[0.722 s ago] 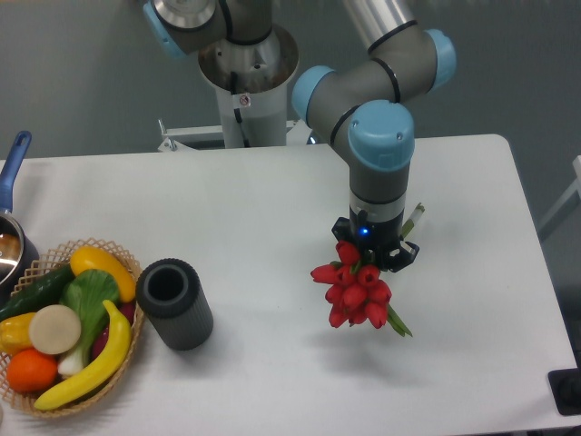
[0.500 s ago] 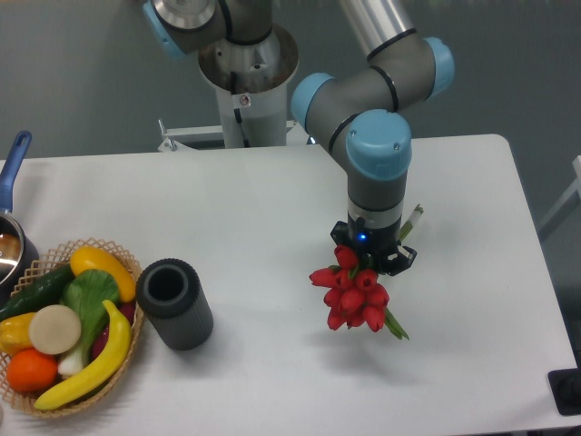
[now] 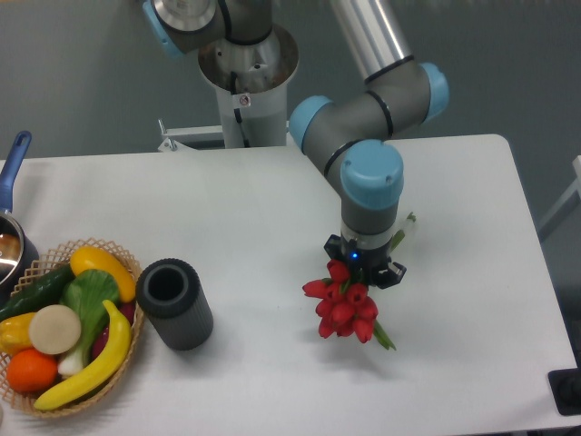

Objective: Place the flowers on the table

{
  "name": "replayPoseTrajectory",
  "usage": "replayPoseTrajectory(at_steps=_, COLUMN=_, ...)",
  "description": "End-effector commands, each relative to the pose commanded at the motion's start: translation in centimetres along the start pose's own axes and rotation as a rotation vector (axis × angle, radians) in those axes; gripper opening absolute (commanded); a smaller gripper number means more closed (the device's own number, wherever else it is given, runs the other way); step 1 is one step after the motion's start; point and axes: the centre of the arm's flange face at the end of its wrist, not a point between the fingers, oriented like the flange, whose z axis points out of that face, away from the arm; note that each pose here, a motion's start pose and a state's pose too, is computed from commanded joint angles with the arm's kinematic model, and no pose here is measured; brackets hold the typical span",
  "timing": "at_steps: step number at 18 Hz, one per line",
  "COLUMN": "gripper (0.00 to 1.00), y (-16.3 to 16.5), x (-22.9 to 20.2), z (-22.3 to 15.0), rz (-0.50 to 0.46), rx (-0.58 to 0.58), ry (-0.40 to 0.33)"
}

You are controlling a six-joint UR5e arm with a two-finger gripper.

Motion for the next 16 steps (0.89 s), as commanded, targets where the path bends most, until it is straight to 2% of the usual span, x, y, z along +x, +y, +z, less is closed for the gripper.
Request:
replayPoseTrajectory(at_steps=3, gripper=0.28, y=-0.3, x=0.2, z=0.6, rz=-0.001, rx=0.000, ry=0.010)
replayPoseTrajectory(at_steps=5, gripper=0.37, y=-0.5, x=0.3, z=0.6, rz=0.005, rx=0.003, ry=0.012)
replayPoseTrajectory(at_steps=6, gripper=0.54, y=-0.5, x=0.2, z=0.5, rz=0.005, rx=0.006, ry=0.010)
replayPoseTrajectory(at_steps=7, gripper=1.00, y=-0.7, x=0.2, z=0.8, rz=0.002, rx=0.007, ry=0.007)
replayPoseTrajectory(at_steps=11, gripper=1.00, y=-1.5, x=0.2, z=1.0, rz=-0.027, rx=0.032, ry=-0.047)
replayPoseTrajectory(at_steps=16, gripper=1.00, y=-1.4, x=0.1, z=0.0, rz=-0.026, rx=0.042, ry=-0.066)
